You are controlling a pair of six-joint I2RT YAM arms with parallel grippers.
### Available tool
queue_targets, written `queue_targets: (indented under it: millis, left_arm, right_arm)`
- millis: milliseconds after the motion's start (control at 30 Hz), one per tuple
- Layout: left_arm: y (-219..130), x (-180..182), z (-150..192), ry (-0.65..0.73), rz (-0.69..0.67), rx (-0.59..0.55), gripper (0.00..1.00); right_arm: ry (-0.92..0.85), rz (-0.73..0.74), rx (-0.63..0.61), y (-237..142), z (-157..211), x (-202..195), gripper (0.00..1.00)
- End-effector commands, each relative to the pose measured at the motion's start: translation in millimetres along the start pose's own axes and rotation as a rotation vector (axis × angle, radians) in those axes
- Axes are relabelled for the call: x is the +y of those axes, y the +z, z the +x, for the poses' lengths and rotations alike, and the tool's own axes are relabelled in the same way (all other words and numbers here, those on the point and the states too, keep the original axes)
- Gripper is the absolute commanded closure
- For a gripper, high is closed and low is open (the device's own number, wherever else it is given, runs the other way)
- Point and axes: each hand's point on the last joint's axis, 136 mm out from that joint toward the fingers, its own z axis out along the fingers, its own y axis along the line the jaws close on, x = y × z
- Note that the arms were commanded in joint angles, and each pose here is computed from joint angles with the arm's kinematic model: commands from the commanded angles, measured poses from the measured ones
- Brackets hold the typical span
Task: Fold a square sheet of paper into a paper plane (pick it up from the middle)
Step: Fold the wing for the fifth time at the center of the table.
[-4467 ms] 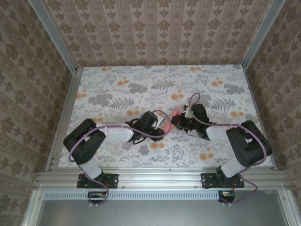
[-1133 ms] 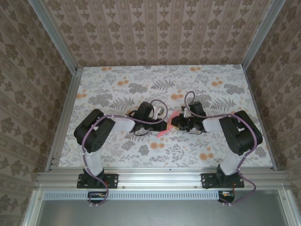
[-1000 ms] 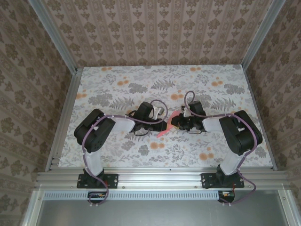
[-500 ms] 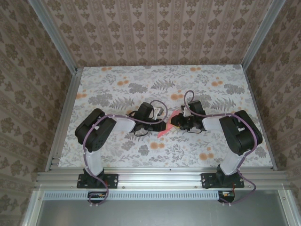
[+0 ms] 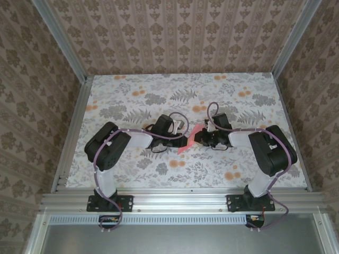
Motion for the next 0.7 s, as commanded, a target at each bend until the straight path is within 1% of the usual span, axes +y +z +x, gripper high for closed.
queue_targets:
  millis: [0, 133, 267, 333, 533, 667]
  left_arm:
    - [-5.0, -10.0, -5.7, 0.016, 0.009, -0.007, 0.77]
    - [-18.9, -4.0, 0.0, 0.058, -0.056, -0.007, 0.65]
    - [-30.3, -1.8, 11.6, 0.088, -0.084, 0.006, 0.60]
    - [-33.8, -3.2, 17.0, 0.116, -0.100, 0.013, 0.58]
    - [-29.5, 0.3, 41.8, 0.238, -0.213, 0.091, 0.58]
    - [-28.1, 7.8, 44.8, 0.286, -0.281, 0.092, 0.61]
  right_arm:
    - [-0.020, 0.057, -0.010, -1.8, -5.2, -6.8, 0.87]
    - [-0.012, 0.076, -0.012, -0.7, -6.0, -11.8, 0.87]
    - [-0.004, 0.077, -0.010, 1.1, -6.3, -12.8, 0.87]
    - [-0.003, 0.075, -0.013, 1.3, -6.9, -12.5, 0.87]
    - [0.009, 0.067, -0.009, 3.3, -7.5, -11.2, 0.86]
    - [0.013, 0.065, -0.005, 4.3, -7.8, -11.1, 0.86]
